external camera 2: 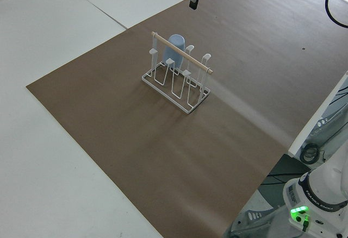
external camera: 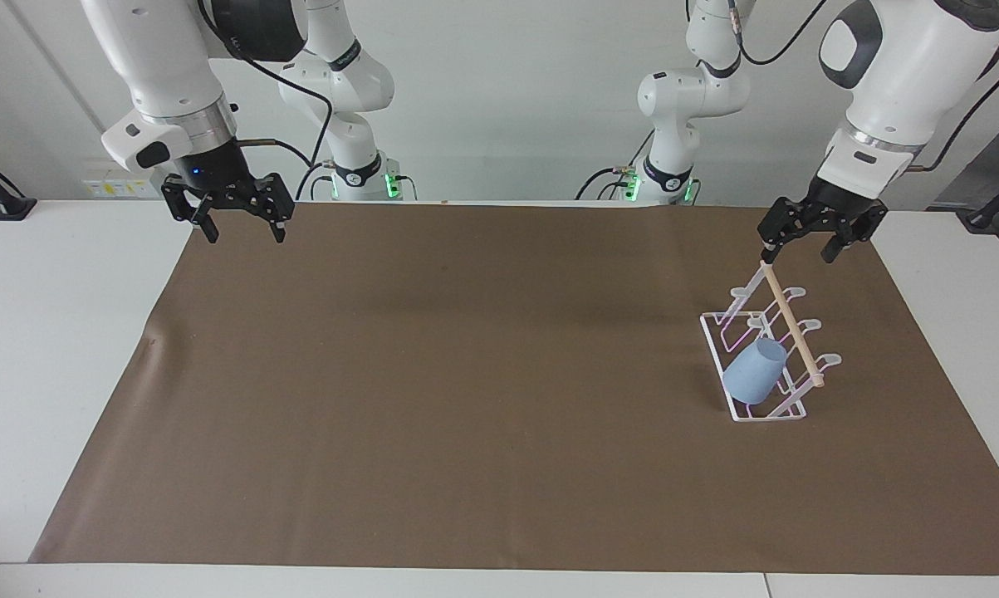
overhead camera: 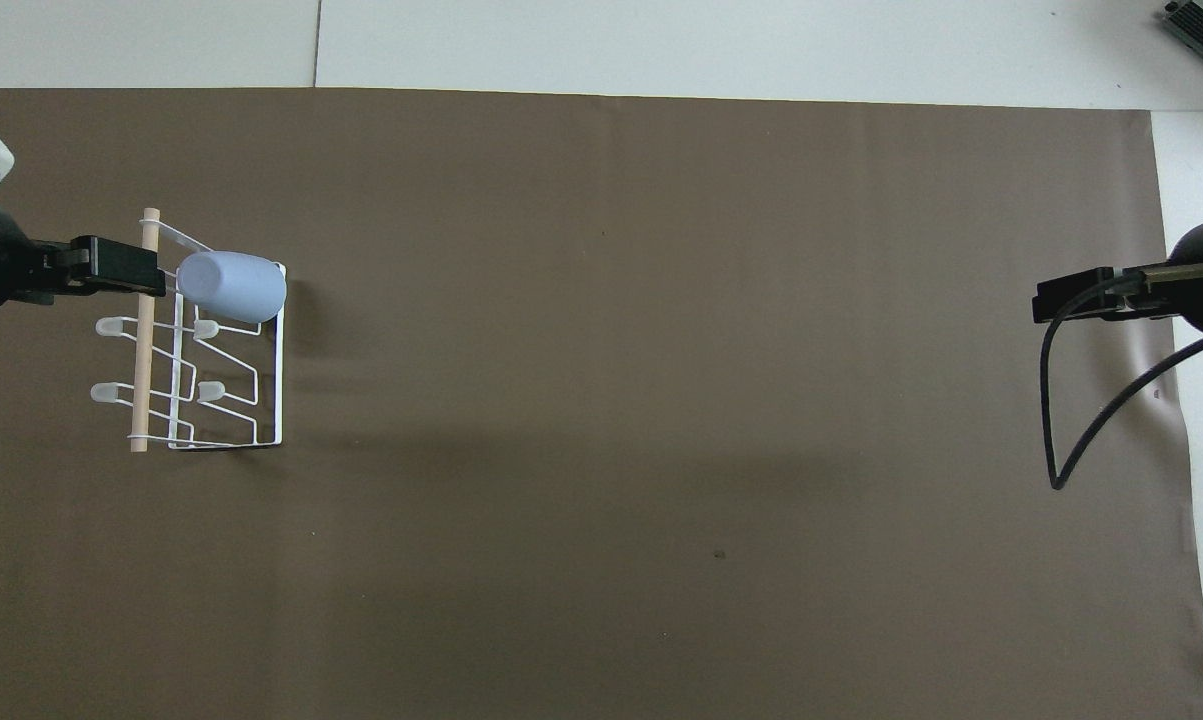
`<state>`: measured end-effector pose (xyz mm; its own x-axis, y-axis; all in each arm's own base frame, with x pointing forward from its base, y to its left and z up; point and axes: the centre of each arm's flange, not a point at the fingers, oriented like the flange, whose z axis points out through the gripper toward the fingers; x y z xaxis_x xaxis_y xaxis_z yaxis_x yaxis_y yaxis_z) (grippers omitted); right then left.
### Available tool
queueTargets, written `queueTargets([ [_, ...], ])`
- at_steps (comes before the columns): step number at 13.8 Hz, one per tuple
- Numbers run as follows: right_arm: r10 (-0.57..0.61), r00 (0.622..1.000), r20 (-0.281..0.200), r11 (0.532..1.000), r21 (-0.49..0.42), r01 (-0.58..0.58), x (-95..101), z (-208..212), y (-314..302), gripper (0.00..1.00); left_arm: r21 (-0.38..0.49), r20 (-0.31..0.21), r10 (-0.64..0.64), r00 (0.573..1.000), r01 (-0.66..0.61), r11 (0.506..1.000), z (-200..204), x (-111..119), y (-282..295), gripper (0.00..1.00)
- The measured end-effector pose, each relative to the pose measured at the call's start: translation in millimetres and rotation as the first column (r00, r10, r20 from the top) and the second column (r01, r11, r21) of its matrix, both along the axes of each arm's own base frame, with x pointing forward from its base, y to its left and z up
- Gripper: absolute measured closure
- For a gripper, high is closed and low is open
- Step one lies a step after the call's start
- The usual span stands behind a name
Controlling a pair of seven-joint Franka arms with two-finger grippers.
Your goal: Hang cup on cup holder
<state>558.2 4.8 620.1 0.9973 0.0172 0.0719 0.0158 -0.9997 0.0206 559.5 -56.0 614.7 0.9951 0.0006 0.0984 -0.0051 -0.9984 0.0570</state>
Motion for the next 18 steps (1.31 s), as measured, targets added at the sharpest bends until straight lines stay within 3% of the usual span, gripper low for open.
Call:
queueTargets([
  [3,0.000,1.000,-0.001,1.000,0.000,0.000,0.0,0,0,0.00,0.023,-0.057,-0.026,0.998,0.027,0.999,27,-13,-1,0.00],
  [6,-0.004,1.000,-0.002,1.000,0.000,0.004,-0.1,-1,-2,0.00,0.036,-0.061,-0.028,0.998,0.031,0.999,43,-18,1,0.00],
  [13,-0.004,1.000,-0.003,1.000,0.000,0.004,-0.1,-1,-2,0.00,0.040,-0.054,-0.077,0.996,0.079,0.996,42,-16,5,0.00],
  [18,-0.004,1.000,-0.003,1.000,0.000,0.004,-0.1,-1,-2,0.00,0.042,-0.080,-0.072,0.994,0.075,0.996,25,-19,10,0.00],
])
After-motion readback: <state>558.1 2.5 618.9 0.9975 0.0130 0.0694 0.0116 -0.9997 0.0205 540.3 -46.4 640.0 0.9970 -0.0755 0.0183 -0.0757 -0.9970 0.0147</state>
